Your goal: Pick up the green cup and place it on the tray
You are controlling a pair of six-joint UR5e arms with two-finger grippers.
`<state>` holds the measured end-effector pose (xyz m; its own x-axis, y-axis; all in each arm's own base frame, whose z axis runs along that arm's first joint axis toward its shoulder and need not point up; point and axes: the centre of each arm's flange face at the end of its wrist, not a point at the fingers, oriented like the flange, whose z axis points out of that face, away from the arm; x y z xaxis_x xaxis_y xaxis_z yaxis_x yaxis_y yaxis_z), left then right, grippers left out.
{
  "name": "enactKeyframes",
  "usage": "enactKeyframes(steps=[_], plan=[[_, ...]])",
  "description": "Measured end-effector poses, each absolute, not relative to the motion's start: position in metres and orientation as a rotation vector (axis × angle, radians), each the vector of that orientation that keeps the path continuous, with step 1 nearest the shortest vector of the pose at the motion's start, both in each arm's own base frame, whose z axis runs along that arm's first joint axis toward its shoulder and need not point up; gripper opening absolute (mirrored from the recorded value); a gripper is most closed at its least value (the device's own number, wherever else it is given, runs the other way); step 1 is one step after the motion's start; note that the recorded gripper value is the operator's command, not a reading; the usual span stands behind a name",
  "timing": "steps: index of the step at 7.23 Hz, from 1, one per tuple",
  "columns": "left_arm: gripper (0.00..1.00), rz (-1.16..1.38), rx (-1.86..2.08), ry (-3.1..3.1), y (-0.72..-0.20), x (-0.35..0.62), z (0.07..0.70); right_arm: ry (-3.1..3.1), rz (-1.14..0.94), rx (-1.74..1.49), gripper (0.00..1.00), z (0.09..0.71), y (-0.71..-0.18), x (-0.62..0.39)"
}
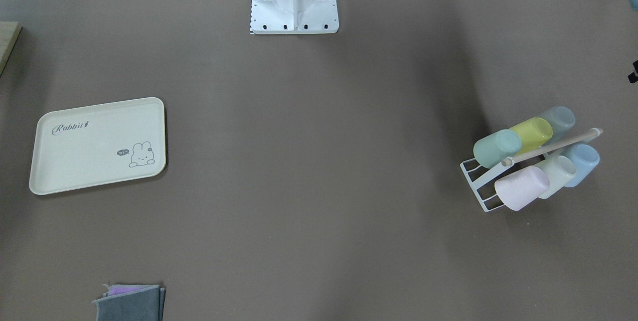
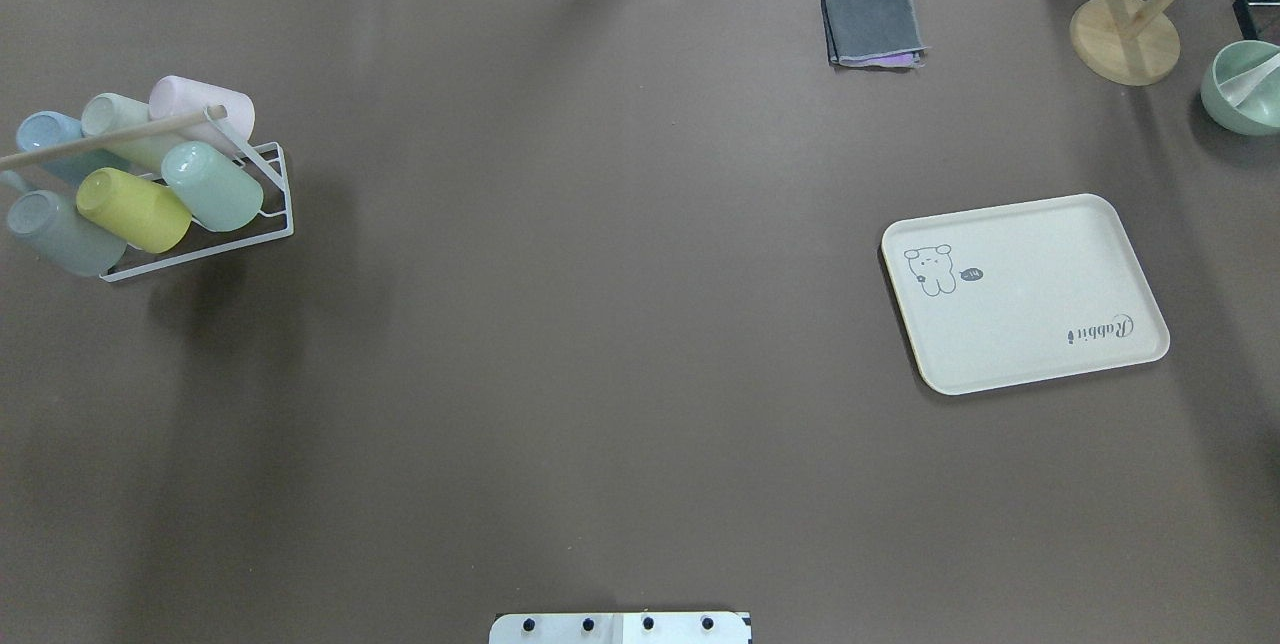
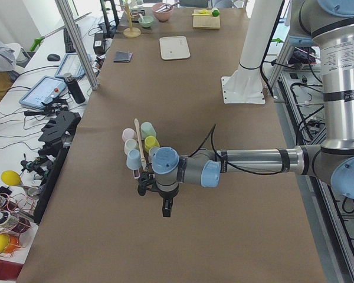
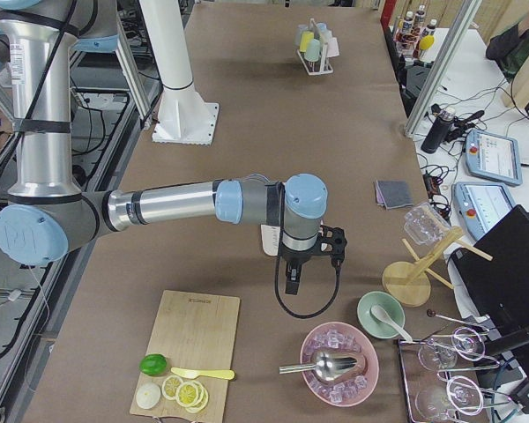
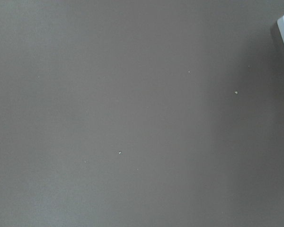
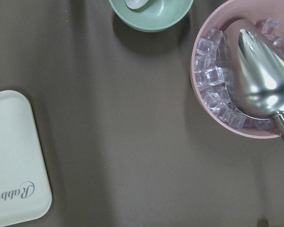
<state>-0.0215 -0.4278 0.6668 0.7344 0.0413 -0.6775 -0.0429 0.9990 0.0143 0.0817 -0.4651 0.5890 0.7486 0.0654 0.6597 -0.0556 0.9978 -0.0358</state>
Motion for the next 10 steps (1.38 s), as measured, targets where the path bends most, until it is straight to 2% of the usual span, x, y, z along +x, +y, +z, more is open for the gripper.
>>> enactKeyframes(steps=[2, 4, 6, 10], plan=[[0.98, 0.064, 0.033, 0.747, -0.44, -0.019, 0.628, -0.729, 0.066, -0.011, 1.0, 0.587, -0.463, 0.081], [0.98, 0.151, 0.124, 0.754, -0.479, 0.005, 0.564, -0.747, 0.067, -0.014, 1.0, 0.587, -0.462, 0.08], [0.98, 0.308, 0.198, 0.702, -0.524, 0.071, 0.477, -0.764, 0.067, -0.014, 1.0, 0.585, -0.461, 0.078], [0.98, 0.726, 0.289, 0.396, -0.547, 0.219, 0.321, -0.801, 0.057, -0.013, 1.0, 0.58, -0.461, 0.072]])
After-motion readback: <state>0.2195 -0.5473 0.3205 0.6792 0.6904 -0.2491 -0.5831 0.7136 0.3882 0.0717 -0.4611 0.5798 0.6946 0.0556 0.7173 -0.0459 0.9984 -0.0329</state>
